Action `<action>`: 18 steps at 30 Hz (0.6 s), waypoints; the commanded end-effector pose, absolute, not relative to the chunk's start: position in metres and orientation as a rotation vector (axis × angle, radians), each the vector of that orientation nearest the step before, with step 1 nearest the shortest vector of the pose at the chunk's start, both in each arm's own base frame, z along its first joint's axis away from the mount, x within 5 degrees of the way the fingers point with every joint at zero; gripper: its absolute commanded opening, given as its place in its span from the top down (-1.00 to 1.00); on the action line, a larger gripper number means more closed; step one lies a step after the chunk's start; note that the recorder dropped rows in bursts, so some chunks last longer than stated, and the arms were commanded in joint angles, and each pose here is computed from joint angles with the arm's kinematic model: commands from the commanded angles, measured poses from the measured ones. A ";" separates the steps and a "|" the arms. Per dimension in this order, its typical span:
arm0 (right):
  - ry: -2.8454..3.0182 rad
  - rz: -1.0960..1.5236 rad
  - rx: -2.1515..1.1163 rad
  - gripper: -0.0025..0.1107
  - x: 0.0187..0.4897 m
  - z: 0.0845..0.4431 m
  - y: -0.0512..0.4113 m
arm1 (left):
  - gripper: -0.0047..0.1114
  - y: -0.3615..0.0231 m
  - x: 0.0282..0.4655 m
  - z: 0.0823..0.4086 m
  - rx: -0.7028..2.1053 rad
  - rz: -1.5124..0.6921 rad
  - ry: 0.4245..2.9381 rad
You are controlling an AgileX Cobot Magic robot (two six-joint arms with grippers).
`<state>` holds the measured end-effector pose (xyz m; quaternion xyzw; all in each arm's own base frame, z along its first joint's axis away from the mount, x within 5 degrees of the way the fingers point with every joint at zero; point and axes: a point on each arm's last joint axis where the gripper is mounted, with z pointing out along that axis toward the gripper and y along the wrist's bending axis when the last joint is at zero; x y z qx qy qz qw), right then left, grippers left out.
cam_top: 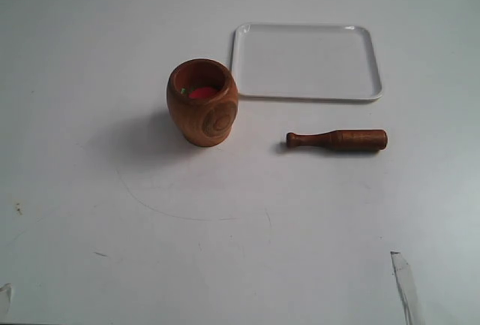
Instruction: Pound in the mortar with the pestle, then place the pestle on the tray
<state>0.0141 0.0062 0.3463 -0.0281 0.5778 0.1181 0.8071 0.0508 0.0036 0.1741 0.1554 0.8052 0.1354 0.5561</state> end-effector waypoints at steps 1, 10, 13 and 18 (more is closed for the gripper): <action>1.423 0.102 -0.253 0.96 0.022 0.381 0.012 | 0.92 0.003 0.051 0.174 0.361 0.302 1.897; 1.853 0.116 -0.679 0.96 0.113 0.400 0.042 | 0.92 0.003 0.051 0.174 0.361 0.302 1.897; 1.981 0.211 -0.860 0.96 0.152 0.388 0.060 | 0.92 0.003 0.051 0.174 0.361 0.302 1.897; 2.151 0.318 -1.179 0.96 0.206 0.353 0.089 | 0.92 0.003 0.051 0.174 0.361 0.302 1.897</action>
